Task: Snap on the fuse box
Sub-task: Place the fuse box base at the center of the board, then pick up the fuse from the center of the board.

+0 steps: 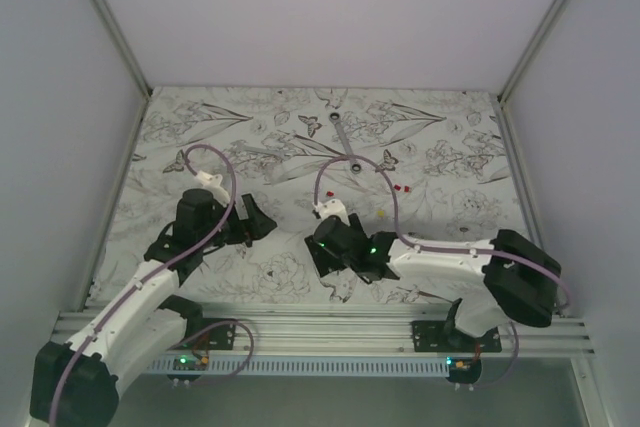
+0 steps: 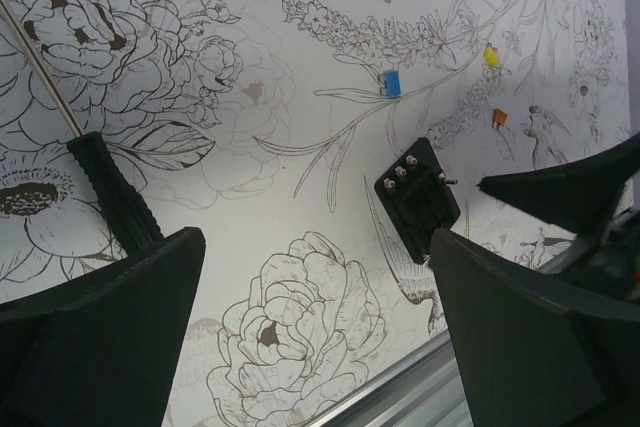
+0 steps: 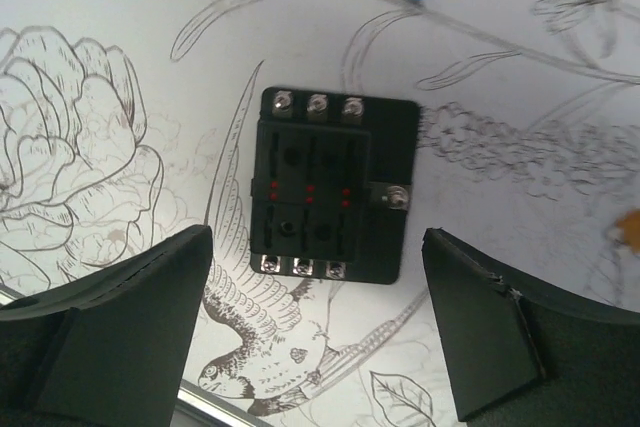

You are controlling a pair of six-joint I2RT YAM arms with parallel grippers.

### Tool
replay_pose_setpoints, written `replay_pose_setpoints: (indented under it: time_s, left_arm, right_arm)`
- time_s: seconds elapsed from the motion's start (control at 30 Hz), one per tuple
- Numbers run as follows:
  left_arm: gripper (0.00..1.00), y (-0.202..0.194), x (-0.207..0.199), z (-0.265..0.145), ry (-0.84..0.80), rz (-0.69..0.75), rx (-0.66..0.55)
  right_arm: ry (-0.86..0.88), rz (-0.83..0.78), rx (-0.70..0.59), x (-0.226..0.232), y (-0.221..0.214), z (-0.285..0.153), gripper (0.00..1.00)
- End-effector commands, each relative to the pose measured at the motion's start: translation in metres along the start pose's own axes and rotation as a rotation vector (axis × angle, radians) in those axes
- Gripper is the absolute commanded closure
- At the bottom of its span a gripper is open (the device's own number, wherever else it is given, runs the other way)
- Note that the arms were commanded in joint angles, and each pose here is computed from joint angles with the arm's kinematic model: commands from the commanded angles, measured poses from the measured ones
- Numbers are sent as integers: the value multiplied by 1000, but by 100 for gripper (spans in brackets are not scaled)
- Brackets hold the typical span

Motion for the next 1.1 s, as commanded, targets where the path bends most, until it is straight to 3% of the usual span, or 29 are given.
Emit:
replay_pose_setpoints:
  time_s: [0.0, 0.2, 0.4, 0.6, 0.67, 1.07]
  left_arm:
    - [0, -3, -2, -3, 7, -32, 22]
    - [0, 0, -5, 2, -8, -76, 75]
    - [0, 1, -8, 5, -32, -91, 121]
    - [0, 2, -8, 3, -28, -85, 107]
    - [0, 1, -8, 3, -19, -86, 104]
    - [0, -3, -8, 11, -12, -98, 162]
  right_arm:
    - [-106, 73, -124, -5, 28, -27, 8]
    - [-315, 332, -228, -52, 50, -56, 13]
    - [-381, 558, -207, -97, 58, -55, 22]
    - [-424, 597, -160, -114, 55, -40, 26]
    - [-429, 609, -135, -117, 54, -31, 33]
    - [-455, 635, -46, -114, 50, 14, 52]
Point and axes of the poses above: each gripper's point midway between its finger pads, its own z axis out along the fingers, its own x axis along the line the jaws close on, y = z × x, the point moved 9 cm from there along -z, back along the fingers, and after that the axes turned 14 degrees about z, right-handed, at the moved point
